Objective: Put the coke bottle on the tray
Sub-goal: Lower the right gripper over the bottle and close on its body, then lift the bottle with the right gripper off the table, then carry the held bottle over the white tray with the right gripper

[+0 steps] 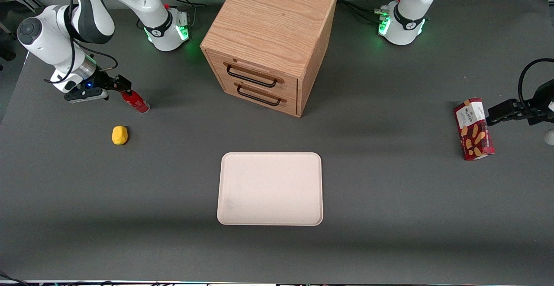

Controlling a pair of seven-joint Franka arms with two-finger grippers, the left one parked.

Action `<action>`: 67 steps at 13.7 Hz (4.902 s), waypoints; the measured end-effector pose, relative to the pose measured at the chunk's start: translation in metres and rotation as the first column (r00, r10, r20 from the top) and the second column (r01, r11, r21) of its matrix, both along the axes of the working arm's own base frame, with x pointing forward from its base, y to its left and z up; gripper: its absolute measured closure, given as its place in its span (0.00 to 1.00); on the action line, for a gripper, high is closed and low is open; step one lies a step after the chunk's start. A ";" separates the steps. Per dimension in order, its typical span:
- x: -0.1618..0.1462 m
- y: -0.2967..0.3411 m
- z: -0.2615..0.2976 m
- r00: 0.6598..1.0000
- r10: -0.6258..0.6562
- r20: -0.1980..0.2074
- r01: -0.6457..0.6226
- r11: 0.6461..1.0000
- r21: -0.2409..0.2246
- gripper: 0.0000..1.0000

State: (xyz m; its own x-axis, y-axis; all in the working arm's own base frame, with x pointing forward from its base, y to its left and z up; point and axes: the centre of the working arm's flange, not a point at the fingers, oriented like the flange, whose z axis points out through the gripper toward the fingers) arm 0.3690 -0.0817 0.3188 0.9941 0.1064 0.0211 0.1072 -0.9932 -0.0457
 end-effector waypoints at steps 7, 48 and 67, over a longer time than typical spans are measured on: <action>-0.002 0.008 -0.003 0.998 -0.042 -0.035 0.042 0.999 0.004 0.00; 0.066 -0.013 0.274 0.997 -0.040 -0.065 0.035 0.997 -0.071 0.67; 0.211 0.183 0.320 0.996 -0.014 -0.090 0.009 0.998 -0.054 0.67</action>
State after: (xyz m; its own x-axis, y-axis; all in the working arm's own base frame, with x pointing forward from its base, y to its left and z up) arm 0.5800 0.1011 0.6392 0.9928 0.0934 -0.0748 0.0936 -0.9956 -0.0013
